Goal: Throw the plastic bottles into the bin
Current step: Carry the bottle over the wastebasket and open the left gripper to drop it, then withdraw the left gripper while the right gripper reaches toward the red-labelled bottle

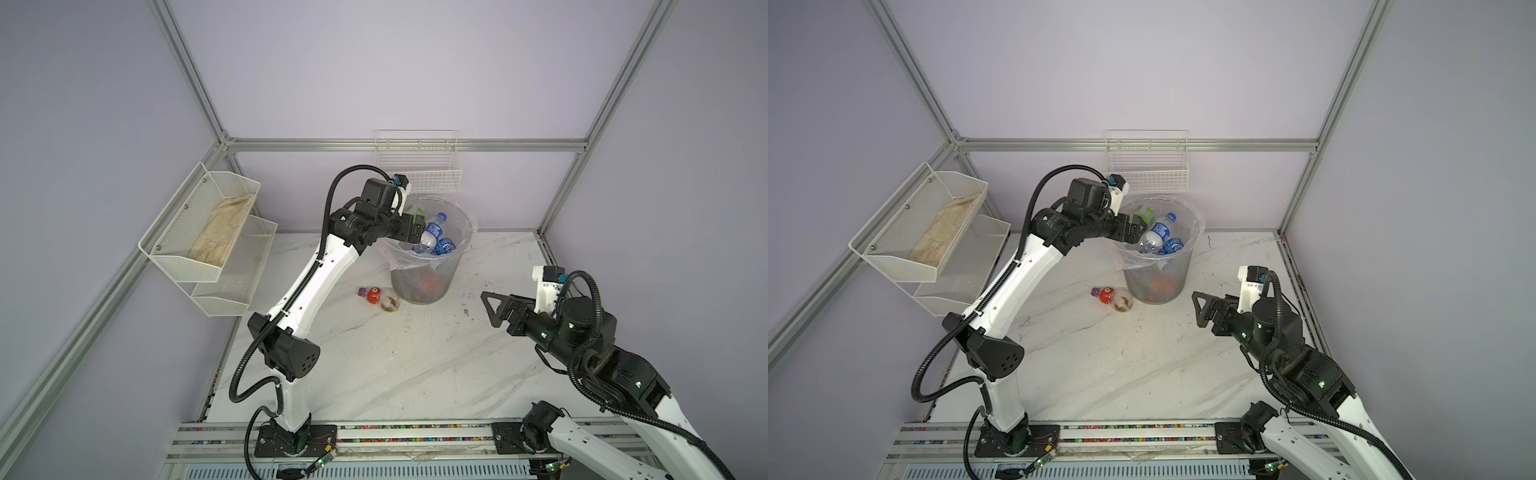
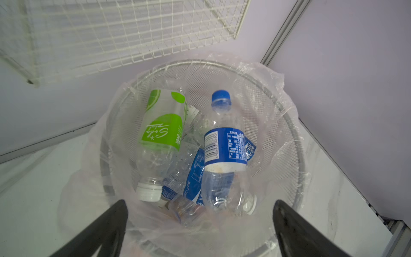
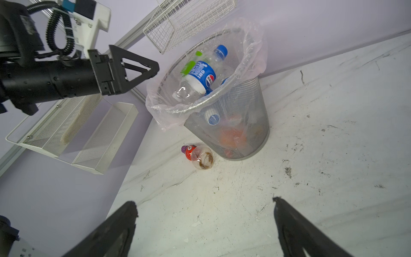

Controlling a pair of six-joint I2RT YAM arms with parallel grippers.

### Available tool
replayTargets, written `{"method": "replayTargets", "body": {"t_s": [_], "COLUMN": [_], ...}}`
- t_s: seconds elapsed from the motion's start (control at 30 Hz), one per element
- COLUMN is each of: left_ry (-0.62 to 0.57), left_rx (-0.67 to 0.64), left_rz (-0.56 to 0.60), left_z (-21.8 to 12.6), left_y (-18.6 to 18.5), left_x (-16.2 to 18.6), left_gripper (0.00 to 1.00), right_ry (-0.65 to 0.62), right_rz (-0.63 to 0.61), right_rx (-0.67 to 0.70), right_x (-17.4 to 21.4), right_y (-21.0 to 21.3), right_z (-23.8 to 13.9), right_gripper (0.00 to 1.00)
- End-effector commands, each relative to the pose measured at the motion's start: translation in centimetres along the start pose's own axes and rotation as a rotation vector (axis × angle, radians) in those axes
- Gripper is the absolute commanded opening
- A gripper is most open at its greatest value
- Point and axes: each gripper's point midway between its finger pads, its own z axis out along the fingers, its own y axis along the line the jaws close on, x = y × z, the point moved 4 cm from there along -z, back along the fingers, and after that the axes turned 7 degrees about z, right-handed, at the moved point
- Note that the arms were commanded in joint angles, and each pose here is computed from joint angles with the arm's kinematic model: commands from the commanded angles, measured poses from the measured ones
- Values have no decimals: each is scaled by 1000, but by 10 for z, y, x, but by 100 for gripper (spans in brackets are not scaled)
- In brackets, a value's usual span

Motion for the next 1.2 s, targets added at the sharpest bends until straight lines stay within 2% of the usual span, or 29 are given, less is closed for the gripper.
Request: {"method": "replayTargets", "body": {"t_s": [0.0,0.63,0.87,1.07,1.17], "left_ry": [-193,-269,-287,-228,-198], "left_rx": [-19,2,-10,-35,-46], "left_rz": [49,26,7,2,-45], "left_z": [-76,-125,-146,-143,-143], "left_y": [-3,-6,-3,2,5], "left_x": [-39,-28,1,42,64], "left_gripper": [100,100,100,100,100], "right_ry": [15,39,109,217,289], "right_rz": [-15,2,-56,-103,-112], "right_rx": [15,17,19,49,59], "right_x": [3,7,15,32,47], "right_y": [-2,-2,2,0,-4], "right_z": [9,12,30,52,65], "right_gripper": [97,98,98,98,98]}}
